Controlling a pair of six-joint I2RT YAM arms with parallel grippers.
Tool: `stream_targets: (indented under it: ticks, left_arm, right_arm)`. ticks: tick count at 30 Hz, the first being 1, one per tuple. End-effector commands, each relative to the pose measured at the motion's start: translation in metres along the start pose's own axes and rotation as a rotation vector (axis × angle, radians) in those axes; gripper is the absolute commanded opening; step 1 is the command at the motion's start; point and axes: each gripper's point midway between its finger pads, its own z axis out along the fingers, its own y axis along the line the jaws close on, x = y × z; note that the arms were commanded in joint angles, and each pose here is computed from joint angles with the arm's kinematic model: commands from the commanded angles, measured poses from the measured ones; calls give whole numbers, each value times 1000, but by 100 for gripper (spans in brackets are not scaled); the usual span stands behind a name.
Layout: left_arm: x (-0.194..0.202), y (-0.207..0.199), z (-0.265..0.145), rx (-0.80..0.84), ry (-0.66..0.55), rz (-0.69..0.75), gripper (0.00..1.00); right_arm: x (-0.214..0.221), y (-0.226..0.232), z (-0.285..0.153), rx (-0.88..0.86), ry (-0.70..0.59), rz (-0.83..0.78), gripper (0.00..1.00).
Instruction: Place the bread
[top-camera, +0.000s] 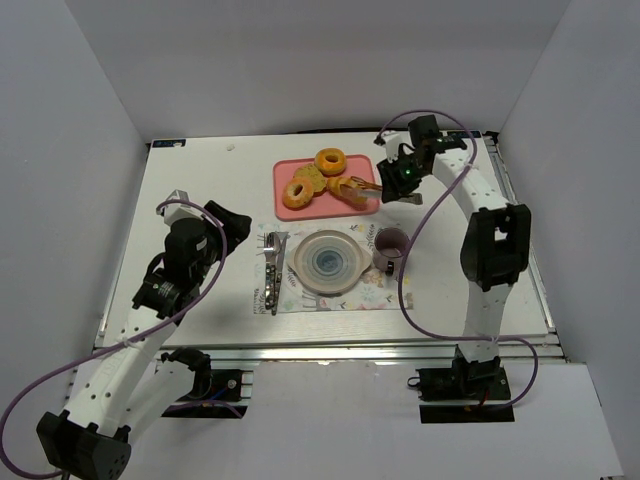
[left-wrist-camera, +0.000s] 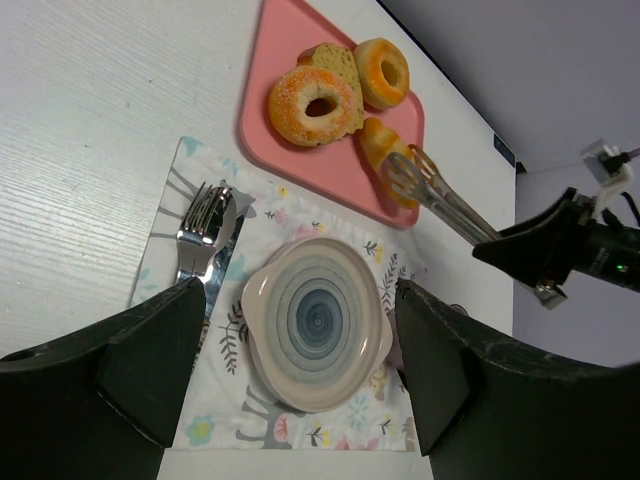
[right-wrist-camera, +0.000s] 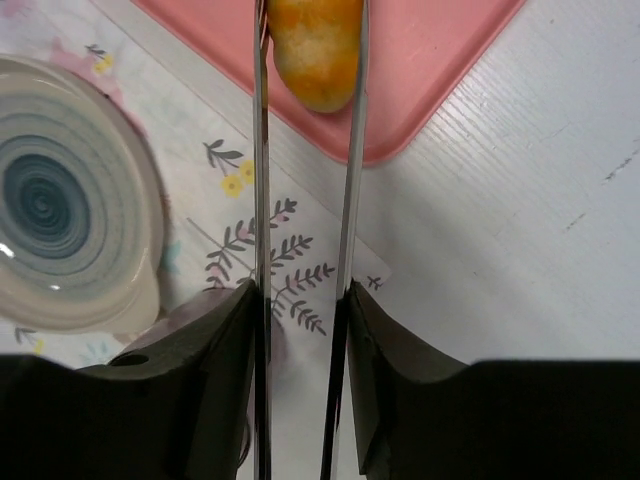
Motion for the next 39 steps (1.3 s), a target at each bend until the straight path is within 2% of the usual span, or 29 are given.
stream_targets:
  ticks: [1,5,11,22,30,37,39]
  left_arm:
    - [-9,-4,-6,13,-32,-10,85]
    - [-11,-7,-6,19,-37,-9,86]
    - [-9,-10,-2,30,-30,-6,85]
    - [-9,-5,-7,27,-41,-17,86]
    - [-8,0,-11,15,-46,-21,86]
    - [-6,0,-7,16,-35,-13,86]
    - [-6,-1,-6,16,-35,-11,86]
  right_arm:
    - [-47,41,-75,-48,-191,-91,20]
    - [-14,84,-91,-151,-141,-115,19]
    - [30,120,-83,-206,-81,-136,19]
    - [42,116,-54,-157,-3,-168,24]
    - [51,124,-49,-183,37,-202,35]
    - [53,125,-48,-179,42,-203,57]
    - [51,125,-49,-177,39,-204,60]
